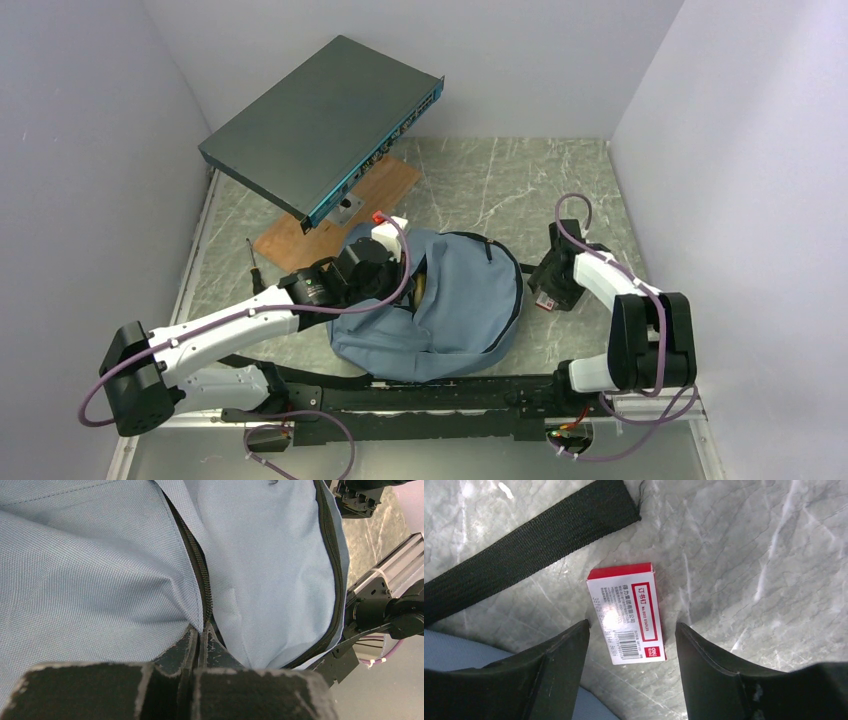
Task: Pack the student bag
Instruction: Pick up the stationery from the center of the board.
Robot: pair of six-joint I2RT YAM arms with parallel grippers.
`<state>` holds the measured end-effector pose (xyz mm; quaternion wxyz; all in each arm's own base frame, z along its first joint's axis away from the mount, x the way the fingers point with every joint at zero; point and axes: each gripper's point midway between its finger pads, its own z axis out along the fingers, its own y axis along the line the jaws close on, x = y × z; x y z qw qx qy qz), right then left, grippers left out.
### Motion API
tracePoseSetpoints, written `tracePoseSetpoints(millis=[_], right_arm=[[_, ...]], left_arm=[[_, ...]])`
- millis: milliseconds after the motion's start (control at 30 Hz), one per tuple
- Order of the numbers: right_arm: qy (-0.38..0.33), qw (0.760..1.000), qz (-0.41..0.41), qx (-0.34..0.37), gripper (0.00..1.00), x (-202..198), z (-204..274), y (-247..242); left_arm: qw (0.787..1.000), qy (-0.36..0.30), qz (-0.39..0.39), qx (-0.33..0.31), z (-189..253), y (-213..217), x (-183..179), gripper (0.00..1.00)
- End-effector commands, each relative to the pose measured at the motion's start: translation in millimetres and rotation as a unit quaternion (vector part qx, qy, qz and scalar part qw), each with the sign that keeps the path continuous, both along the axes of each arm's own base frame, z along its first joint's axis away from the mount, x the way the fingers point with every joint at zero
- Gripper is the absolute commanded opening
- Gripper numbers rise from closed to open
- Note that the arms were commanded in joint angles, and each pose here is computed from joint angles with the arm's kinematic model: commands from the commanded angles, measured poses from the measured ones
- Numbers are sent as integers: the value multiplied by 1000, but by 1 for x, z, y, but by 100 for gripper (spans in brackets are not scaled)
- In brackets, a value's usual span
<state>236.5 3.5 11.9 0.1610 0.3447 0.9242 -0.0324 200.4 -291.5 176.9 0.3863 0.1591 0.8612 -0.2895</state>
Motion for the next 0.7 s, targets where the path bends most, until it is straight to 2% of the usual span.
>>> tracePoseSetpoints(millis=[0, 367, 500, 667], right_arm=[[-14, 999, -12, -37, 65, 13, 0, -14], [-36, 999, 1, -33, 43, 16, 4, -11], [-60, 997, 6, -53, 40, 20, 23, -18], [-125, 990, 36, -52, 37, 33, 68, -12]], left_arm=[[999, -25, -4, -38, 27, -5, 2, 0], [999, -6, 4, -38, 25, -7, 1, 0], [999, -4, 7, -37, 27, -6, 1, 0], [999, 0, 16, -33, 26, -4, 2, 0]])
